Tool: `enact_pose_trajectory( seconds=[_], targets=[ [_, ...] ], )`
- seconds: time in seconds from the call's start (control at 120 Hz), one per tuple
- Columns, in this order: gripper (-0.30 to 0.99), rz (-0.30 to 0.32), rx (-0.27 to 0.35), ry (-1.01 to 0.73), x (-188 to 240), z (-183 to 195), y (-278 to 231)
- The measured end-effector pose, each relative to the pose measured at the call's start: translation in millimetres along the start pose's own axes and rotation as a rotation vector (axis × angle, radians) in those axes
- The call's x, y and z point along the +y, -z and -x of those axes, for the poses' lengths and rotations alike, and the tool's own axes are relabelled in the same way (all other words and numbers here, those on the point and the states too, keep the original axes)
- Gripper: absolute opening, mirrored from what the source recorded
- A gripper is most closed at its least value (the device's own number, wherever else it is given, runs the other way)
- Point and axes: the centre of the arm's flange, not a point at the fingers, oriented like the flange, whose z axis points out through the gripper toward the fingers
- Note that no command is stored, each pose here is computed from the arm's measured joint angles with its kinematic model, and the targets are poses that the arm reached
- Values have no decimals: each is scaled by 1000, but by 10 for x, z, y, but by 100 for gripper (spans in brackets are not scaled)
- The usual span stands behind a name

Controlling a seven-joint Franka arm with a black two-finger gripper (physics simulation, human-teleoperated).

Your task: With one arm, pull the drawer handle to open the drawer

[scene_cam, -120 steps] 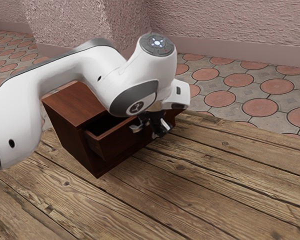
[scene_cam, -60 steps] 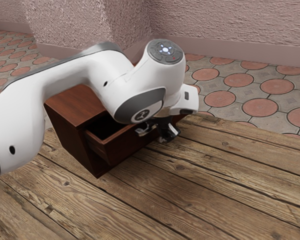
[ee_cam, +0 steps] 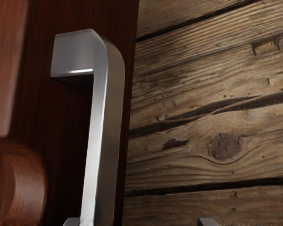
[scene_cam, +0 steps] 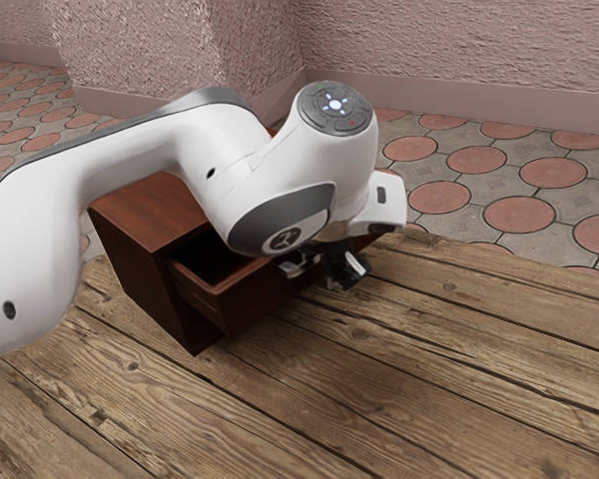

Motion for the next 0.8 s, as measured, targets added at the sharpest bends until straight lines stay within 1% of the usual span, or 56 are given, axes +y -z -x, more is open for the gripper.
enact_pose_trajectory(
  seconds=[0.55,0.8],
  targets=[
    [28,7,20,23,293,81,167],
    [29,-3,29,28,441,95,210]
  ],
)
